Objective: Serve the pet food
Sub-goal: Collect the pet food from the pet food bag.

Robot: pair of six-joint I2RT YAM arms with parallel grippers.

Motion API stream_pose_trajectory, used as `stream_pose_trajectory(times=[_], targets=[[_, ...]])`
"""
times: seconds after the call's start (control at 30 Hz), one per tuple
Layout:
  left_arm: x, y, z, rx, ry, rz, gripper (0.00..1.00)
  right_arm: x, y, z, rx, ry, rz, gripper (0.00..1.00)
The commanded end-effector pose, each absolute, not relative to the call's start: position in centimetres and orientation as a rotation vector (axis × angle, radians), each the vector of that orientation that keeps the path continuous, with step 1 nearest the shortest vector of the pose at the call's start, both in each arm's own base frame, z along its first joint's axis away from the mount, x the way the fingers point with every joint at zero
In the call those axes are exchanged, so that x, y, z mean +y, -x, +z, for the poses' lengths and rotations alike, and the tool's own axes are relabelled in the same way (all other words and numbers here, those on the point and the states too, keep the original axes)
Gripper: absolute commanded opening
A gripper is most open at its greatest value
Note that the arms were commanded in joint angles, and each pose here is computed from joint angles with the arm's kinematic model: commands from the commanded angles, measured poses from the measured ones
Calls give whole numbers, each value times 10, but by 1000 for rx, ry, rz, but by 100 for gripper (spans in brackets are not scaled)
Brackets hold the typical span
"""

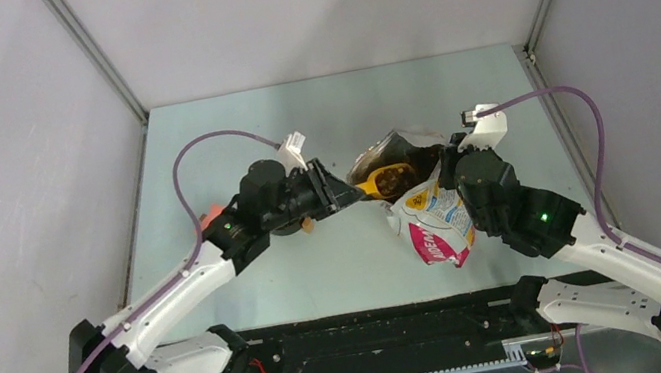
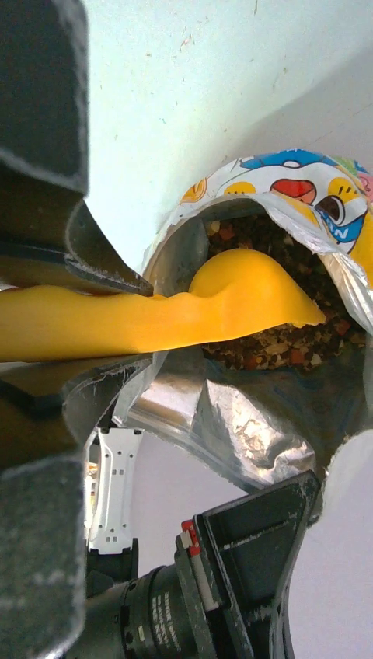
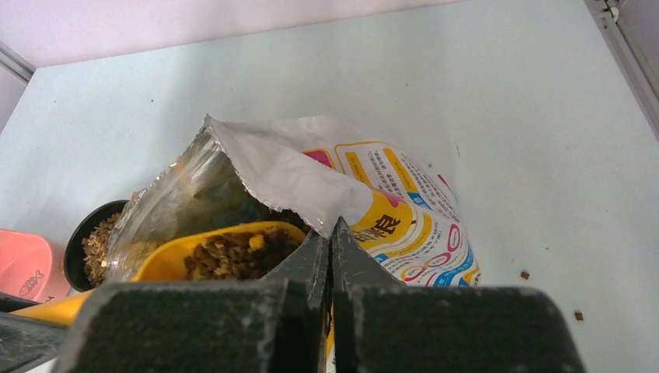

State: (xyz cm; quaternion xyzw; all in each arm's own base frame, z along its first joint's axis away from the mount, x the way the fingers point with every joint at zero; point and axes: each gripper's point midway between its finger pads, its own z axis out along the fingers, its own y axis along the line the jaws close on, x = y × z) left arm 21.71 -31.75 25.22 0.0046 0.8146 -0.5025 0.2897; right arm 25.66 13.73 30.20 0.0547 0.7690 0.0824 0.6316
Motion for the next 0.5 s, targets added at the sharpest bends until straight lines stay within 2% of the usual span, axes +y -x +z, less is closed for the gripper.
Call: stream_pose_trajectory(times=[0.0,0.47], targets=[[-302,-225,292,2002,20,-1357,0,136,-258,342,1643,-218,294,0],[-291,-223,306,1907,4,-1384,0,136,-259,341,1643,-218,281,0]])
